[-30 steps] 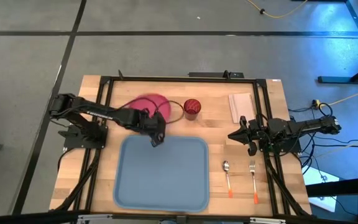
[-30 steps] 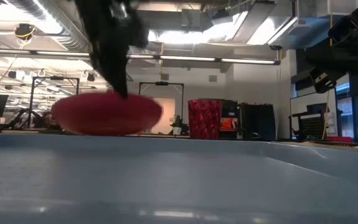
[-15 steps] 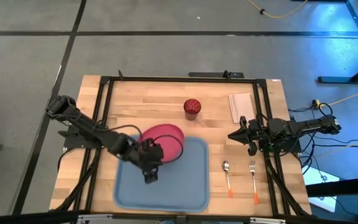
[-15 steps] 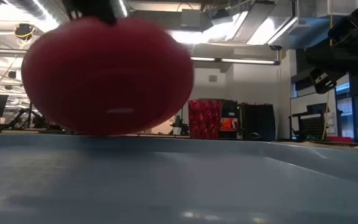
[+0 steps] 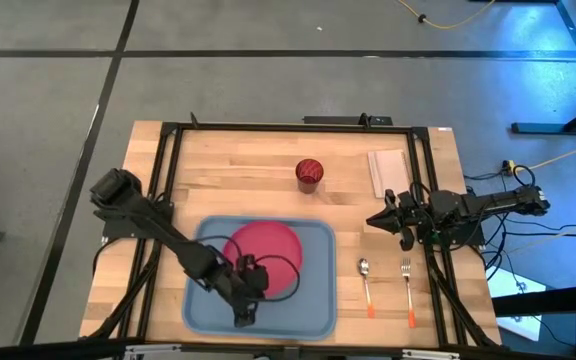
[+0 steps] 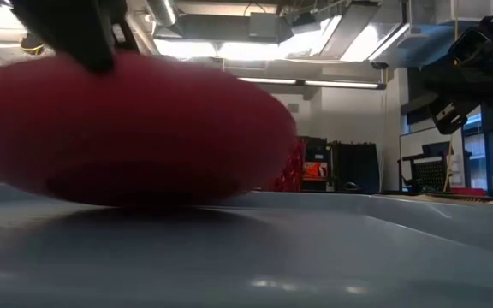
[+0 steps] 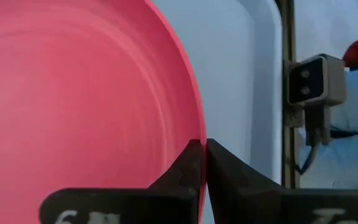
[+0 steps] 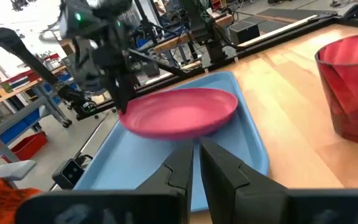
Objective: Pick and place plate/cup/fork/spoon on tray
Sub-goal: Put the pink plate on the blue serving tray, then put the red glass on the blue serving tray to the top right of the pink plate
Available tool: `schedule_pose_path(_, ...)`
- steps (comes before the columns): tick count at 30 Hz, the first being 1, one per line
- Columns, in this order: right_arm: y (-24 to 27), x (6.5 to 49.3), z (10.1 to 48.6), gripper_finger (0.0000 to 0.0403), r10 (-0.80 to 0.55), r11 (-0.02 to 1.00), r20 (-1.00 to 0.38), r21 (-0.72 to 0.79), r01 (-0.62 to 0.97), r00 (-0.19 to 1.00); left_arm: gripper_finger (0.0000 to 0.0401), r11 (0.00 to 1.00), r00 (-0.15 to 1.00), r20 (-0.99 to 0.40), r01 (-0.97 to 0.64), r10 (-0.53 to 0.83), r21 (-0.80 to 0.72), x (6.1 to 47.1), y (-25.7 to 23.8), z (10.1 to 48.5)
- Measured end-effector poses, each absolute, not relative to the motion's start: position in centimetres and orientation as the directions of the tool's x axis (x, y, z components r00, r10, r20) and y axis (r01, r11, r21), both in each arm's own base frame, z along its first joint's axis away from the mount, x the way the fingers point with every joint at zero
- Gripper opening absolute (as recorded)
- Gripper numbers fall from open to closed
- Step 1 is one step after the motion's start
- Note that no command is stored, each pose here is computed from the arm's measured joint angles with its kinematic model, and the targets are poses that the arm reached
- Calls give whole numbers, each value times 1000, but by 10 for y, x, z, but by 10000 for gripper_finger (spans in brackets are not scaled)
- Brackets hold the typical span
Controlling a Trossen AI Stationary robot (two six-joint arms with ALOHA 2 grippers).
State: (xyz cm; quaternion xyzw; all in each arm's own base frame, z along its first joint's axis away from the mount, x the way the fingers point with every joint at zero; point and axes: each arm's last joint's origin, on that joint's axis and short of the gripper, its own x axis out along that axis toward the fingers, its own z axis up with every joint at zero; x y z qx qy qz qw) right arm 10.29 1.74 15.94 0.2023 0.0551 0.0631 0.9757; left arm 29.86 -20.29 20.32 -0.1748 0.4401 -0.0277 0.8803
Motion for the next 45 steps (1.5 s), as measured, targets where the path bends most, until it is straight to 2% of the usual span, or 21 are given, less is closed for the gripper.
schedule_pose_path(9, 18, 104, 158, 35, 149, 910, -95, 402, -99, 984, 34, 867, 606, -719, -94, -340, -490, 300, -225, 196)
schedule_pose_path(14, 18, 104, 158, 35, 149, 912, -102, 398, -97, 984, 34, 841, 654, -651, -41, -385, -539, 299, -236, 202)
schedule_pose_path(27, 18, 104, 158, 35, 149, 912, -100, 399, -98, 984, 71, 865, 650, -693, -110, -310, -490, 306, -220, 198)
schedule_pose_path(32, 18, 104, 158, 35, 149, 913, -100, 395, -98, 984, 70, 873, 637, -715, -134, -287, -469, 308, -214, 196)
schedule_pose_path(37, 18, 104, 158, 35, 149, 903, -98, 420, -95, 984, 69, 916, 624, -739, -90, -254, -390, 311, -203, 194)
schedule_pose_path(40, 17, 104, 161, 35, 141, 877, -72, 472, -91, 987, 69, 941, 617, -754, -62, -226, -333, 316, -193, 192)
schedule_pose_path(45, 17, 104, 171, 35, 136, 873, 40, 468, -138, 990, 69, 965, 623, -761, -41, -179, -261, 321, -170, 202)
